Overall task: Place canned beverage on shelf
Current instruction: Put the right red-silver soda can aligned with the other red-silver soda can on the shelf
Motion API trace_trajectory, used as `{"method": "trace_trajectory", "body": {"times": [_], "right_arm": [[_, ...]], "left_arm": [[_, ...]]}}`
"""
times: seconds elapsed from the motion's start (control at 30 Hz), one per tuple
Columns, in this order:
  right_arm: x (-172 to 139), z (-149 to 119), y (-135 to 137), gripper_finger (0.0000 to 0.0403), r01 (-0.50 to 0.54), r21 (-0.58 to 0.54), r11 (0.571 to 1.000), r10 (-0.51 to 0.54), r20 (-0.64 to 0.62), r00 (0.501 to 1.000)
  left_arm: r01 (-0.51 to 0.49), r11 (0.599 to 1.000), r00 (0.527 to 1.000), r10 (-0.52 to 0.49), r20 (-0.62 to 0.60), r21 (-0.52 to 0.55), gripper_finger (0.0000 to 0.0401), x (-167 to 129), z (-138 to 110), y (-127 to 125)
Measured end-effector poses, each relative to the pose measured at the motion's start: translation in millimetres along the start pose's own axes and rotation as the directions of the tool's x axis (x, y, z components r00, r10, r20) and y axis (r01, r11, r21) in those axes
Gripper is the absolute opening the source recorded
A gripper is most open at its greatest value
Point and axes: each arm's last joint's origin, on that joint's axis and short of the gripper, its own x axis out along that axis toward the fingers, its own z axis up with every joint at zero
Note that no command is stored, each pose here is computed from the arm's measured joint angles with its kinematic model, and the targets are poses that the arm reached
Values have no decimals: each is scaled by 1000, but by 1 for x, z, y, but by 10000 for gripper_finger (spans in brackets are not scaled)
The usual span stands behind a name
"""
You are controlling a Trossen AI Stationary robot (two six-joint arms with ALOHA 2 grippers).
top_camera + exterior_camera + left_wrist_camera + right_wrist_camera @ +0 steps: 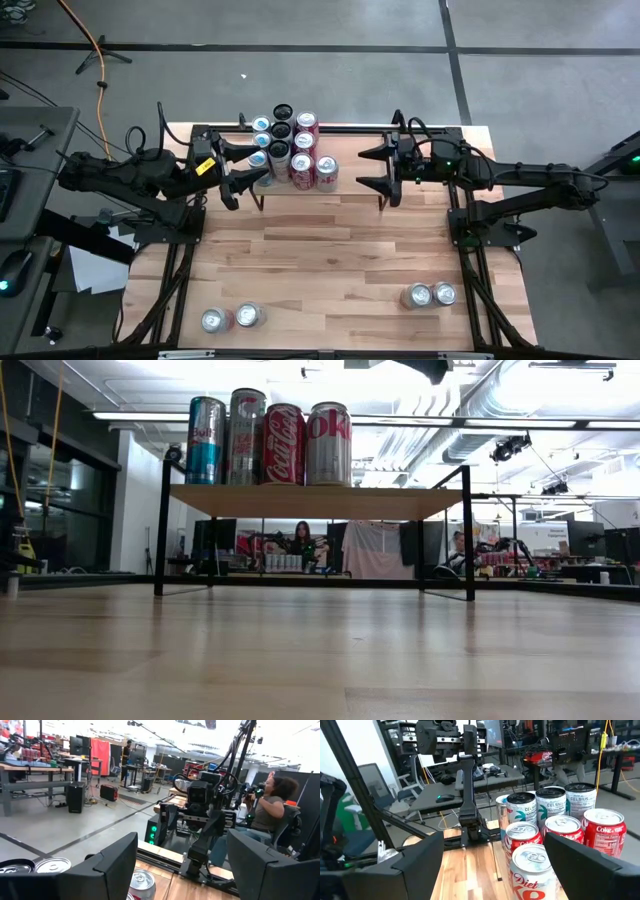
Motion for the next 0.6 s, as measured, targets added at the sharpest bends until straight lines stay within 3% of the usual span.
{"method": "trace_trajectory", "body": {"times": [0.17,0.3,0.43,0.6], "right_arm": [[-3,12,3,332,-6,-19,1000,5,-53,999],[-15,35,15,332,13,-23,1000,-20,-308,951],[-27,43,31,332,104,103,989,-23,-588,809],[-39,23,62,332,235,221,946,62,-839,540]], "left_arm": [[0,1000,1000,0,0,0,241,0,0,0],[-1,1000,1000,1,0,1,241,0,0,0],[-2,1000,1000,2,-5,4,241,0,-1,0],[-5,1000,999,6,-38,26,241,0,-4,1]]}}
